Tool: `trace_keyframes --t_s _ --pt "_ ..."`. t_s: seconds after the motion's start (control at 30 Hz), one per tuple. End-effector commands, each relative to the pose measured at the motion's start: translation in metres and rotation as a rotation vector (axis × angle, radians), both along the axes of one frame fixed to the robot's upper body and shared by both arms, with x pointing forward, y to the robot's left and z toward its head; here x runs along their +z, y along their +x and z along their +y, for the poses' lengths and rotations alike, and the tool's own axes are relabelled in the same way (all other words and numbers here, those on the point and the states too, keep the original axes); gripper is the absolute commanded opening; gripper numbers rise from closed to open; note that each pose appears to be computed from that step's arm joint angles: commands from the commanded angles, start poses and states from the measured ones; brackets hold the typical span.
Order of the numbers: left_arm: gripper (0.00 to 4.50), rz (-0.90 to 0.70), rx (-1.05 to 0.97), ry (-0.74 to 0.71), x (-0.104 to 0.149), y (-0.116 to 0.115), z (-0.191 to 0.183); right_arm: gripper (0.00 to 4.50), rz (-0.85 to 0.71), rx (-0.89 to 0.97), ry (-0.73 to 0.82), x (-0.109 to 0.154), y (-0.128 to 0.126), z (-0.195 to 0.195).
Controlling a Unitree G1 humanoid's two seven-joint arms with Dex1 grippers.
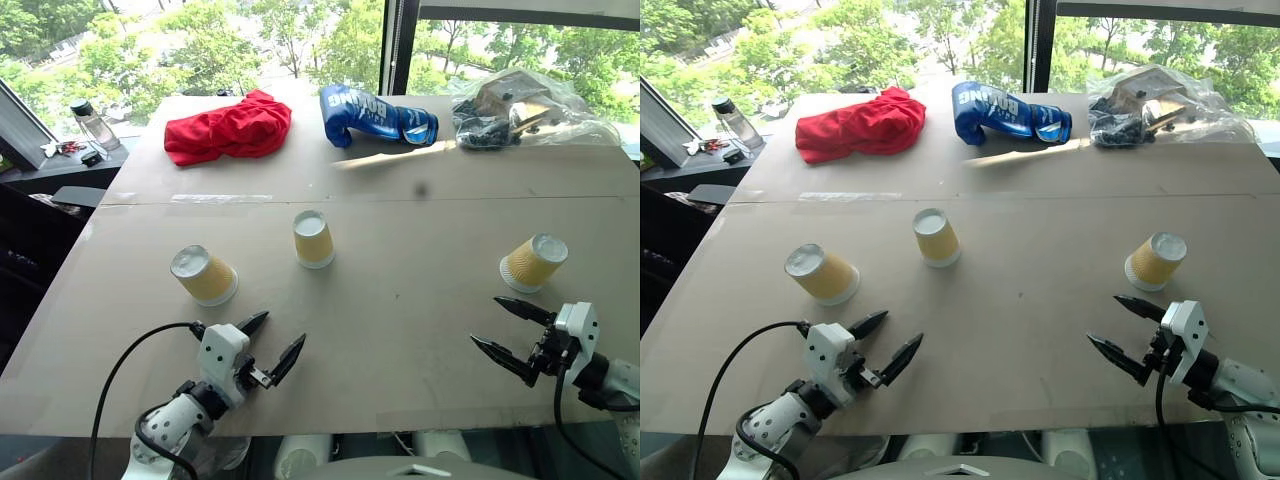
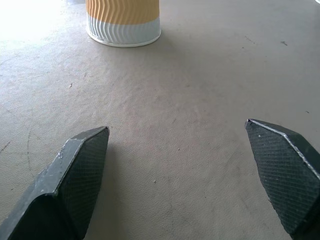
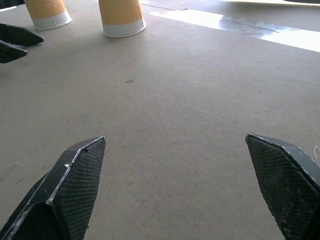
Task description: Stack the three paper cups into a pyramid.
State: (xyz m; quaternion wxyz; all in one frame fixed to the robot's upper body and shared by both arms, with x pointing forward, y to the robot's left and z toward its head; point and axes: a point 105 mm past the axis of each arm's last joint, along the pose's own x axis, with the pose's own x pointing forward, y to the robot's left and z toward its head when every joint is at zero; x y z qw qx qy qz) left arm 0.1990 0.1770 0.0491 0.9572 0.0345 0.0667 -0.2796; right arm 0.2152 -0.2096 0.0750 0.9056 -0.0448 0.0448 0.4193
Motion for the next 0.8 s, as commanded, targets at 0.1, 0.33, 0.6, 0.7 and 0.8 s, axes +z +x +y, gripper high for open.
trace_keyframes --t_s 0.1,0.33,0.6,0.7,0.8 --pt "4.5 0.026 0.001 -0.018 -0.012 -0.006 0.005 4.42 -0.015 -0.001 -0.021 0.004 0.0 -0.006" --pt "4.5 0.004 0.008 -0.016 -0.012 -0.004 0.006 4.42 -0.021 -0.002 -0.019 0.006 0.004 -0.003" --pt "4.5 -0.009 0.017 -0.014 -0.006 0.001 0.005 4.42 -0.027 0.002 -0.016 0.008 0.007 -0.001" --pt "4.5 -0.011 0.017 -0.014 -0.005 0.003 0.005 4.42 -0.027 0.004 -0.014 0.008 0.007 0.0" --pt "4.5 -0.013 0.013 -0.016 -0.003 0.005 0.004 4.42 -0.028 0.003 -0.014 0.008 0.007 0.001"
